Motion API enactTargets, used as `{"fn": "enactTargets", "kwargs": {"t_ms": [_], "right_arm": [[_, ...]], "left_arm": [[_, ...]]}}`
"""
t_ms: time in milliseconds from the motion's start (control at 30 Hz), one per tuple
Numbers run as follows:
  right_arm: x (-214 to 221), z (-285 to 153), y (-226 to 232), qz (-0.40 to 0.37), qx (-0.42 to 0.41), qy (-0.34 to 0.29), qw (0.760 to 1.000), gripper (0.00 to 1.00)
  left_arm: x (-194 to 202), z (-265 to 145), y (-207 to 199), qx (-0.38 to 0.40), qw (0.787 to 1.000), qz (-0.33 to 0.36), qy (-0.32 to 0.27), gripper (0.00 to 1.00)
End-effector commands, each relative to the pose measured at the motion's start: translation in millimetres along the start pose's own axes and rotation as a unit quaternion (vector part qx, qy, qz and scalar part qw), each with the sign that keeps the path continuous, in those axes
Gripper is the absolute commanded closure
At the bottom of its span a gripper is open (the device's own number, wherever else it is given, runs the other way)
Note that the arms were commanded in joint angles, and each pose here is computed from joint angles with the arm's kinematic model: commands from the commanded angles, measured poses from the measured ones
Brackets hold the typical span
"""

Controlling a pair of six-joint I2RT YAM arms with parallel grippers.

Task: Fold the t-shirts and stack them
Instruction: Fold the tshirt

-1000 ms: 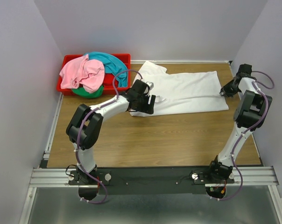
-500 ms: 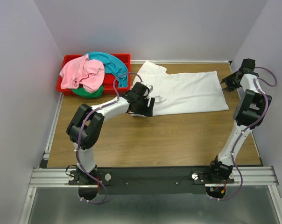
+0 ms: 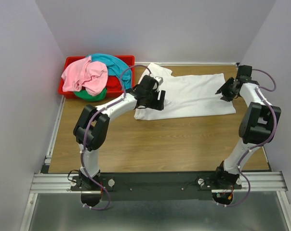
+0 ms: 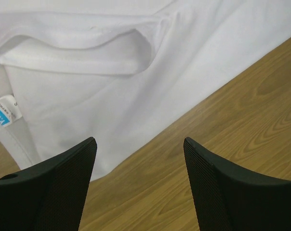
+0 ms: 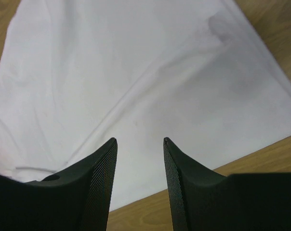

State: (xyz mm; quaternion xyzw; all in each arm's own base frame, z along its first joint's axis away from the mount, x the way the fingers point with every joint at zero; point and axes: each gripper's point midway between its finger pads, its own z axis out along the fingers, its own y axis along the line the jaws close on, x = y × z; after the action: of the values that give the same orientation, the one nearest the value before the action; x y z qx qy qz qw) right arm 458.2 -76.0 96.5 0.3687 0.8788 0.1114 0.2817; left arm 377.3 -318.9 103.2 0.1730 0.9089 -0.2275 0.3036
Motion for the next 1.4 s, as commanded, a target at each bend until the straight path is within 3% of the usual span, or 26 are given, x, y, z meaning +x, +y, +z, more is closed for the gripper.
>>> {"fn": "enactTargets", "kwargs": {"t_ms": [0, 567, 900, 1367], "right_arm": [[34, 3, 7, -0.038, -0.017, 0.026, 0.999, 0.49], [74, 37, 9, -0.088, -0.013, 0.071, 0.994, 0.49], [94, 47, -7, -0.104, 0.013, 0.088, 0.991, 0.49], [124, 41, -35, -0.102, 0.043, 0.116, 0.987, 0.49]], "left_arm": [[10, 20, -8, 0.02, 0.999, 0.006, 0.027, 0.19], [-2, 52, -25, 0.057, 0.997, -0.002, 0.044, 0.19], [13, 67, -26, 0.061, 0.995, -0.01, 0.073, 0.19], [-18, 86, -27, 0.055, 0.998, -0.002, 0.037, 0.19]]}}
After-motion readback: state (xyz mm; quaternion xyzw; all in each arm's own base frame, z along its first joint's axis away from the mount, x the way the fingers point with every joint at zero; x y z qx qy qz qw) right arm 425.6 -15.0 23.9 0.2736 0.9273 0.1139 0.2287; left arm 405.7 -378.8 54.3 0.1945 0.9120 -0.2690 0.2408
